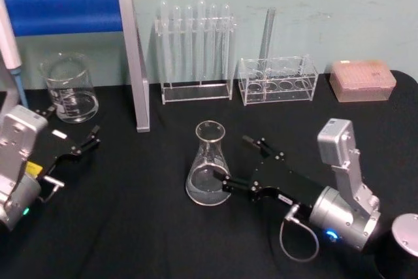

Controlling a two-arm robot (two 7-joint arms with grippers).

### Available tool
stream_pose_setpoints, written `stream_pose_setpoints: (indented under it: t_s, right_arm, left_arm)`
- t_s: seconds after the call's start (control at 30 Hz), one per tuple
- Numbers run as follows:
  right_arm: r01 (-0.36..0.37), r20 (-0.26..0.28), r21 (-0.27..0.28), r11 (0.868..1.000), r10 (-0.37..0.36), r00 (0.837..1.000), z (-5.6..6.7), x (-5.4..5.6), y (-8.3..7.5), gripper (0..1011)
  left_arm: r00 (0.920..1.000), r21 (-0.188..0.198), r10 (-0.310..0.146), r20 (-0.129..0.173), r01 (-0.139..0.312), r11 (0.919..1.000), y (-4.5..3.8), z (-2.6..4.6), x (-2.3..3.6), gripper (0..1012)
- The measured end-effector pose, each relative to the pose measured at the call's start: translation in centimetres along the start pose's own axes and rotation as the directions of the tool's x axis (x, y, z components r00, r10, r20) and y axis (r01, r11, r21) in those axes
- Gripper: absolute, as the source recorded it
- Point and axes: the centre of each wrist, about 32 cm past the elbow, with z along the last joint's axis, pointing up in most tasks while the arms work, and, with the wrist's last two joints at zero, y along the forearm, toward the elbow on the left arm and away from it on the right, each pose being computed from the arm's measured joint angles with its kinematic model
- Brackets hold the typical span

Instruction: Grasp the erlenmeyer flask with one hand, shake it three times, then place it back.

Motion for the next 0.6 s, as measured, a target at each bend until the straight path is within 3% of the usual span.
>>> stream_pose_setpoints:
  t_s: [0.3,0.47,0.6]
  right_arm:
    - [0.118,0.012,0.034,0.992,-0.119,0.993,0.6,0.8,-1.0,1000]
    - [0.229,0.022,0.078,0.97,-0.231,0.973,0.9,1.3,-0.7,1000]
    - [0.321,0.034,0.106,0.941,-0.326,0.945,0.8,1.3,0.0,1000]
  left_arm:
    - [1.0,0.0,0.0,0.0,0.0,1.0,0.0,0.0,0.0,1001]
    - [1.0,0.0,0.0,0.0,0.0,1.0,0.0,0.0,0.0,1001]
    - [1.0,0.0,0.0,0.0,0.0,1.0,0.0,0.0,0.0,1001]
